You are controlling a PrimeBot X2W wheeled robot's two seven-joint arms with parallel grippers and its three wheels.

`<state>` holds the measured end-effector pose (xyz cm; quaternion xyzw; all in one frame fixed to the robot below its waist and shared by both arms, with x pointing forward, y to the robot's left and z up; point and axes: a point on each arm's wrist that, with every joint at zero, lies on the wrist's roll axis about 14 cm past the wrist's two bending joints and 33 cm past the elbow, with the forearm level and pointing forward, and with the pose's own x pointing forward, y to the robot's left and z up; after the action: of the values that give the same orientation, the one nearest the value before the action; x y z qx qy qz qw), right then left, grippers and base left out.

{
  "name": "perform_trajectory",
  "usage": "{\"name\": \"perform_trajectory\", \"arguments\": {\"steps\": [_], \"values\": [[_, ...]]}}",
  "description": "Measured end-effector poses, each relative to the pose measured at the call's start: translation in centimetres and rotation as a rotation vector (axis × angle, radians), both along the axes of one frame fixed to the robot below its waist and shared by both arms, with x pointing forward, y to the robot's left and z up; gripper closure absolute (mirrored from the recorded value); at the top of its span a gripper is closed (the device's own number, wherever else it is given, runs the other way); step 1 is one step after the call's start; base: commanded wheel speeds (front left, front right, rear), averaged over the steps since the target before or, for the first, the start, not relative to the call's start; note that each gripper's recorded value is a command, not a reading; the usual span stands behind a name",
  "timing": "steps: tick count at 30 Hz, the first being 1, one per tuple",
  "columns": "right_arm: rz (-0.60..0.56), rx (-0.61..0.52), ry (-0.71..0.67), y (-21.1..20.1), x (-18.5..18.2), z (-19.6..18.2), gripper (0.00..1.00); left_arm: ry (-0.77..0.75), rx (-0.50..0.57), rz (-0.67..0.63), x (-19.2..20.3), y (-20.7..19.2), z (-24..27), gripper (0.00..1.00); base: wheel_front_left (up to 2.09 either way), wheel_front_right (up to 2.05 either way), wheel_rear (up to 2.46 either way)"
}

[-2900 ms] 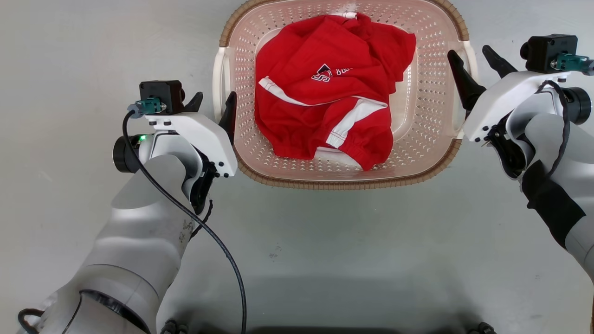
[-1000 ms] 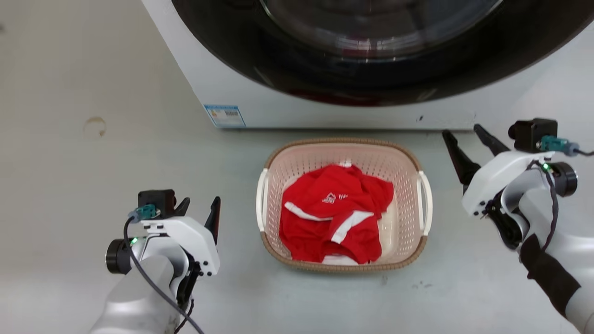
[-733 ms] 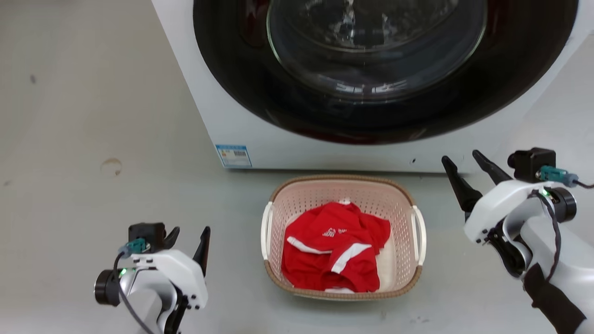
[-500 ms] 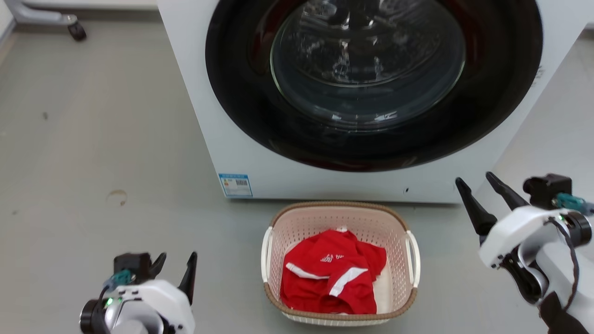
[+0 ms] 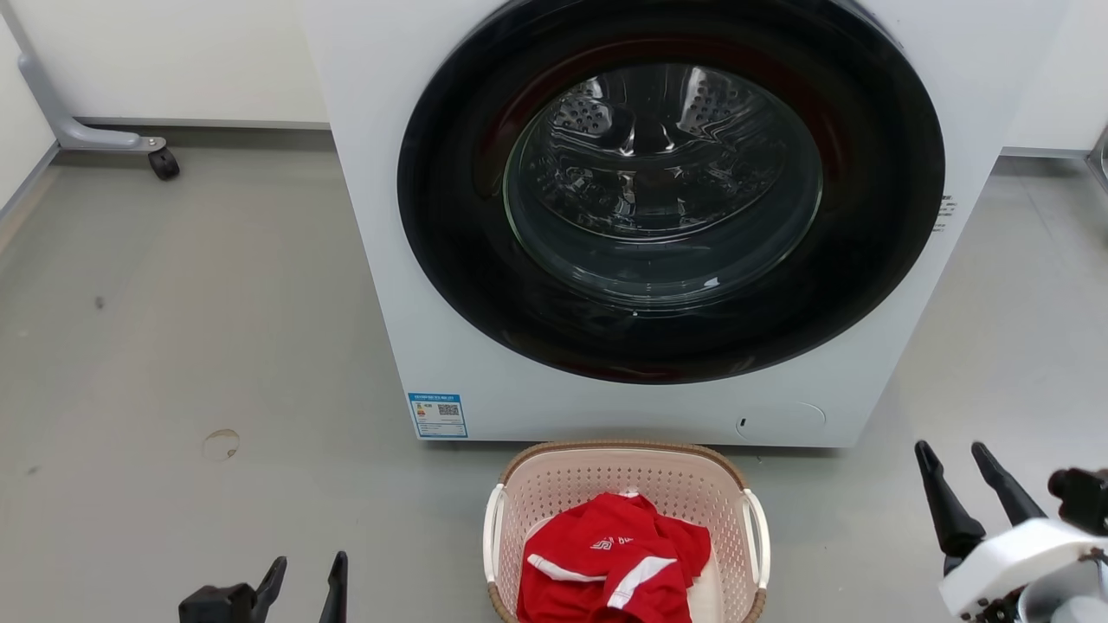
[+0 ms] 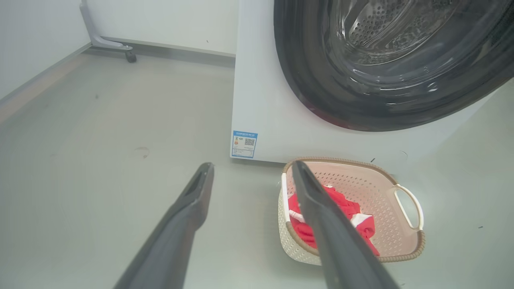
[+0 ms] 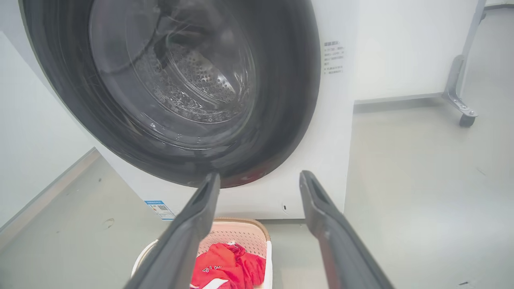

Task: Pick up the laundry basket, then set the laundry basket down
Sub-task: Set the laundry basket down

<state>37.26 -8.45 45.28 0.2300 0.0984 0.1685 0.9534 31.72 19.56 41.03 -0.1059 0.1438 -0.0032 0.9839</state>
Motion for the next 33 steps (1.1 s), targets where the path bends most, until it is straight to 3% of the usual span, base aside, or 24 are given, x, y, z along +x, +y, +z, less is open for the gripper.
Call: {"name": "perform_trajectory", "arguments": {"steps": [5,33], "values": [[-0.041,0.018,0.017,-0.6,-0.8,-0.7,0.00,-0.020,-0.002,0.011,-0.8,0.3,0.5,0.00,0.00,0.00,0.00],[-0.016,-0.003,0.017,0.0,-1.4,-1.0,0.00,-0.008,0.002,0.025,-0.7,0.7,0.9,0.00,0.00,0.00,0.00]]}}
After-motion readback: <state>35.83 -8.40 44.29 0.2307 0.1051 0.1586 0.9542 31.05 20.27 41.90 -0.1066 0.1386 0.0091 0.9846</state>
